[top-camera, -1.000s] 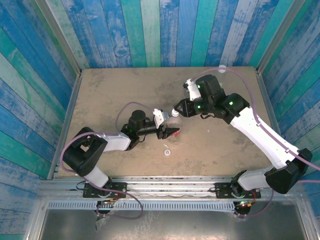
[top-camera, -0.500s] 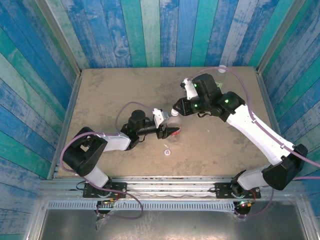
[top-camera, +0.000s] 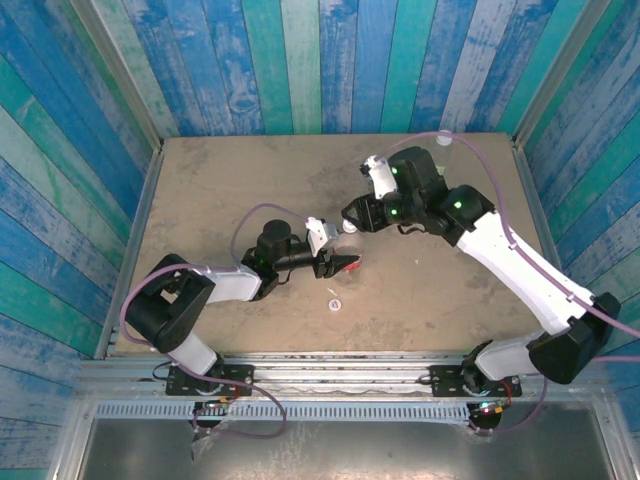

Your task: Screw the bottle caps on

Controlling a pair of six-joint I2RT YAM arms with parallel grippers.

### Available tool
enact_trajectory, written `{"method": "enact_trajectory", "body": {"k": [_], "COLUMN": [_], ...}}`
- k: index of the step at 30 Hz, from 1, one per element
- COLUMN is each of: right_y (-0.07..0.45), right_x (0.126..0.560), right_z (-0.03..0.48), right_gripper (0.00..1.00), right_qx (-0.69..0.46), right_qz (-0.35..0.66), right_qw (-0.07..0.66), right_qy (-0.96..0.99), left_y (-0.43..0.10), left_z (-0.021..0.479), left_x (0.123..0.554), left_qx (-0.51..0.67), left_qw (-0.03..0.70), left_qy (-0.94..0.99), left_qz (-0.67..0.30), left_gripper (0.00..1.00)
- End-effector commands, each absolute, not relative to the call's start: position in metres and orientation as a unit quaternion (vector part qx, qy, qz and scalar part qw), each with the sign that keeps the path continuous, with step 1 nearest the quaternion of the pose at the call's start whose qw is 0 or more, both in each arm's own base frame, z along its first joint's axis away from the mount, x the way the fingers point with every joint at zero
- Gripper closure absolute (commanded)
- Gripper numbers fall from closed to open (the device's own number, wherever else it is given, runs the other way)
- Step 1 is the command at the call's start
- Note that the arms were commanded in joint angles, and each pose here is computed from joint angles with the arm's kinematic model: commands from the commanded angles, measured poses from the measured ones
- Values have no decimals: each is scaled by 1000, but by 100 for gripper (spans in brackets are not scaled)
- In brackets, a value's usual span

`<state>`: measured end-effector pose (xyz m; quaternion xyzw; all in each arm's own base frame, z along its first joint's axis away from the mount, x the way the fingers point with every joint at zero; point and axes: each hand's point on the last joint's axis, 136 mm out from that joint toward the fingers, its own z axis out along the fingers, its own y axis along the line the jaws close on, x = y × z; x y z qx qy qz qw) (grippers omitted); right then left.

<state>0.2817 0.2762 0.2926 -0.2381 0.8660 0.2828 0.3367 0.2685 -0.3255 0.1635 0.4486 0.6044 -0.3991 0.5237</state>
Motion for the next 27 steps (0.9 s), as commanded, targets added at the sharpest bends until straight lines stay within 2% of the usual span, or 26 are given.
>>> {"method": "enact_trajectory", "body": {"k": [1,7,11,27], "right_y": [279,284,283,281], "right_x": [269,249,248,269], "right_z": [318,307,304,278], "right_gripper": [39,32,33,51], "right_qx": [-306,-432,-446,-408], "right_qz": [285,220,211,186], "right_qw": [408,473,508,486], "right_qy": [811,735,706,750], "left_y": [-323,-323,-324,-323], "left_z": [142,141,141,141], "left_x": [269,268,269,267], "left_qx": [447,447,447,449], "left_qw": [499,498,497,498], "left_qy": [630,630,631,629], "left_qz": [-394,-394,-394,-394], "left_gripper": [35,35,35,35]}}
